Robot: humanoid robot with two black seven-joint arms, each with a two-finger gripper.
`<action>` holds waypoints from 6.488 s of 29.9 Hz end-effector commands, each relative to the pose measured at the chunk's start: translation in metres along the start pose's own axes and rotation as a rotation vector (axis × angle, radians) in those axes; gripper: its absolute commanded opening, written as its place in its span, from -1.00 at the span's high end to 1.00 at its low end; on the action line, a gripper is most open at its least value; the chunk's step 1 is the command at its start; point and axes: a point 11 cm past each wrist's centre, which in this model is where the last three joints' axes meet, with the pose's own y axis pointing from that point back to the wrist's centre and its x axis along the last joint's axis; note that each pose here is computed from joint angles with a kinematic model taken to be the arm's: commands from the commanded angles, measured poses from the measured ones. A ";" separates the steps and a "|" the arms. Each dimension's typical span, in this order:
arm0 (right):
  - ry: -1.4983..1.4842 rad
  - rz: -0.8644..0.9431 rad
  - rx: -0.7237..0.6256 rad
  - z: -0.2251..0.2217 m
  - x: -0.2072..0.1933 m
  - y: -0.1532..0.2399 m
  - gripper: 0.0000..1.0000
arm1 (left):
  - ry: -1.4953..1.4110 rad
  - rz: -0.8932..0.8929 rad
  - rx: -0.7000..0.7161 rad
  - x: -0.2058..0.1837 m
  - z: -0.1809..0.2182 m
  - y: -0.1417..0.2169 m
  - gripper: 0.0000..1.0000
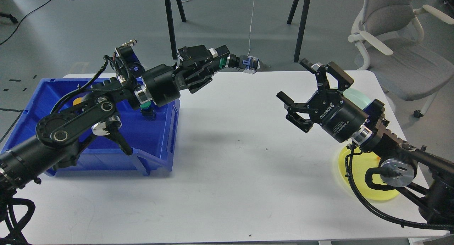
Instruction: Pass button and place on color plate
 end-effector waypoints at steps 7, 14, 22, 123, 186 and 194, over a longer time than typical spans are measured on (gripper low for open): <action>0.038 0.057 0.026 0.008 -0.018 -0.040 -0.89 | 0.003 0.000 -0.001 -0.001 0.000 0.000 0.67; -0.210 -0.029 0.081 0.010 -0.035 -0.047 -0.89 | 0.003 0.000 -0.001 -0.001 0.000 0.000 0.67; -0.301 -0.050 0.115 0.006 -0.036 -0.050 -0.89 | 0.002 0.000 -0.001 -0.001 -0.001 0.000 0.67; -0.431 -0.060 0.083 0.039 -0.040 -0.037 -0.22 | -0.190 -0.127 0.071 -0.016 0.006 0.006 0.63; -0.397 -0.054 0.052 0.048 -0.041 -0.032 0.55 | -0.185 -0.120 0.082 -0.015 0.002 0.010 0.21; -0.397 -0.054 0.051 0.048 -0.041 -0.032 0.57 | -0.187 -0.117 0.079 -0.014 0.003 0.010 0.04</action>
